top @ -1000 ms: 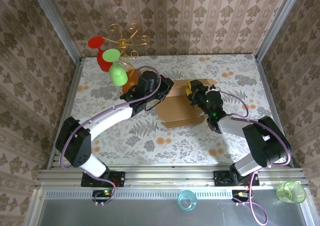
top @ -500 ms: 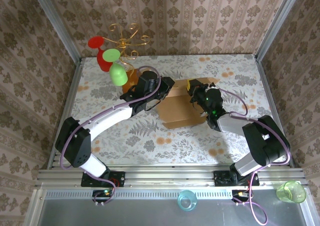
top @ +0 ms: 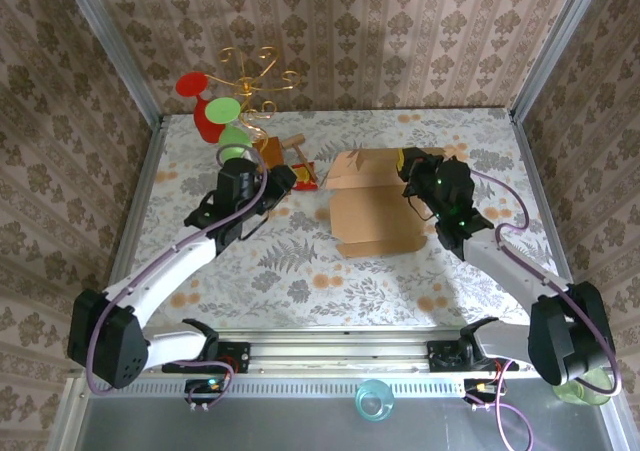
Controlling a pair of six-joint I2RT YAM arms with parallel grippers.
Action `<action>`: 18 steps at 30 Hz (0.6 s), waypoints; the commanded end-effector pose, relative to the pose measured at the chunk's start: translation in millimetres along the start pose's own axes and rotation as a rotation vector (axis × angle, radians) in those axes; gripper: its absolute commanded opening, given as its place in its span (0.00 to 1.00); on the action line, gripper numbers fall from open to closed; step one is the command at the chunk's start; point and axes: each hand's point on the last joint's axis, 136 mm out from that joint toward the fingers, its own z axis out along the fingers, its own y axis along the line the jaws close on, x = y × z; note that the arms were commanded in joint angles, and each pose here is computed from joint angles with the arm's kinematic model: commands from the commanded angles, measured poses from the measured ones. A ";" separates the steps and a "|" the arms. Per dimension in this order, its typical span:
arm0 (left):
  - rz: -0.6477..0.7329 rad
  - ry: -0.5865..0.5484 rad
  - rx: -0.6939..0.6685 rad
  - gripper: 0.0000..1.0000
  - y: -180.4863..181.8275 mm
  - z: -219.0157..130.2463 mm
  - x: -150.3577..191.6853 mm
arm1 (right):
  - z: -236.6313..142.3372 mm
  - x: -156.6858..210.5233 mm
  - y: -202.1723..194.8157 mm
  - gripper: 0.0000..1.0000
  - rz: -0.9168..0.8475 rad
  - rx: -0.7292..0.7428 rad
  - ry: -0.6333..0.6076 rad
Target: Fold the paper box
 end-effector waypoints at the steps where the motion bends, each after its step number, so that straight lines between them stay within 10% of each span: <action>1: 0.062 0.066 0.038 0.29 15.9 17.9 21.1 | -5.2 -3.2 -9.4 0.00 0.023 0.085 -0.019; 18: 0.082 0.053 0.377 0.33 23.8 103.1 48.5 | -12.3 -8.2 -5.3 0.00 0.069 0.158 -0.044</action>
